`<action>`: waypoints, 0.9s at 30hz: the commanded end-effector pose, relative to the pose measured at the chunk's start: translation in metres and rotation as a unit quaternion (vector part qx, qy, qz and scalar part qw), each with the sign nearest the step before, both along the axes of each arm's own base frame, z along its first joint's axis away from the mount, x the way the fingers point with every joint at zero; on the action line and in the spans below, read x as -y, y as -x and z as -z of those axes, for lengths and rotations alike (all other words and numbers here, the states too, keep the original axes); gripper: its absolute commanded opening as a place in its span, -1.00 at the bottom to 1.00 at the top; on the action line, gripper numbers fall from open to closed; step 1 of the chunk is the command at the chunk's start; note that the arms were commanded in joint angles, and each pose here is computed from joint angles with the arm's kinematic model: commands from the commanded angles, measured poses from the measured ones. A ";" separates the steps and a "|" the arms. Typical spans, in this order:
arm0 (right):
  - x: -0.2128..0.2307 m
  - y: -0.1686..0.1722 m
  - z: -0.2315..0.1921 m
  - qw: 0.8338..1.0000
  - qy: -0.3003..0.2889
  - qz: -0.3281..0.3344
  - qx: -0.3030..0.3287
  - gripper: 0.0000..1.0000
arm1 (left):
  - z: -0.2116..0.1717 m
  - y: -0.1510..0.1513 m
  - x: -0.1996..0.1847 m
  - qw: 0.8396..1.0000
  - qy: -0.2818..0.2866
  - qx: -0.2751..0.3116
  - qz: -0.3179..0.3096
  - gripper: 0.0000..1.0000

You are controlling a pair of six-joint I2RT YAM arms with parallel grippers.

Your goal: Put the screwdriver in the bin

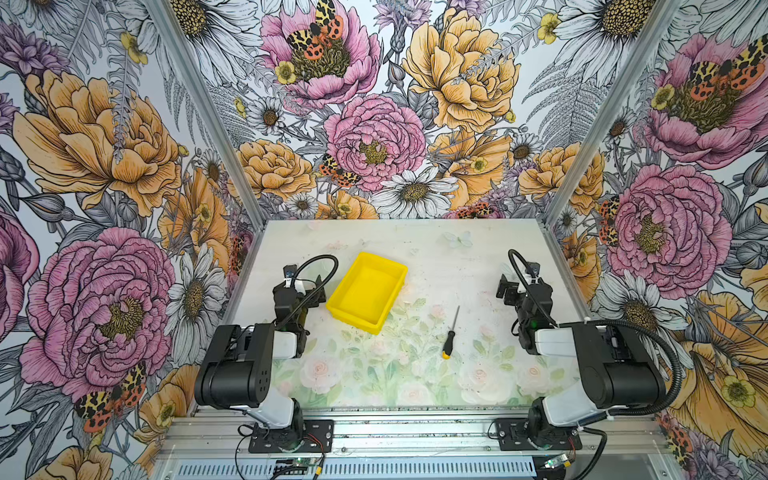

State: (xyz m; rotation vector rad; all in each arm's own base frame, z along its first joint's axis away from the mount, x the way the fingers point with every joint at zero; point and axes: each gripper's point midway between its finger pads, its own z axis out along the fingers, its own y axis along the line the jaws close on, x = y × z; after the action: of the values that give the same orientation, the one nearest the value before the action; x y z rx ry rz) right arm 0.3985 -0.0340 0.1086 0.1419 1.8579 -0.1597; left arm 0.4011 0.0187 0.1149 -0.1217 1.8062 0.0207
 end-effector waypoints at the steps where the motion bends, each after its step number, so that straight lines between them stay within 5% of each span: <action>1: 0.000 -0.001 -0.005 1.000 -0.002 0.005 0.013 0.99 | -0.014 -0.005 0.003 1.000 -0.011 0.023 0.001 0.97; 27: 0.000 -0.001 -0.004 1.000 -0.002 0.004 0.010 0.99 | -0.013 -0.006 0.002 1.000 -0.009 0.020 0.003 0.97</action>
State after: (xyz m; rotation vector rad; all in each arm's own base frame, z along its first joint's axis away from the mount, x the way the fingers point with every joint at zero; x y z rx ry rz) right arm 0.3985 -0.0340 0.1086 0.1419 1.8579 -0.1597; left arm 0.4012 0.0149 0.1149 -0.1076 1.8074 0.0211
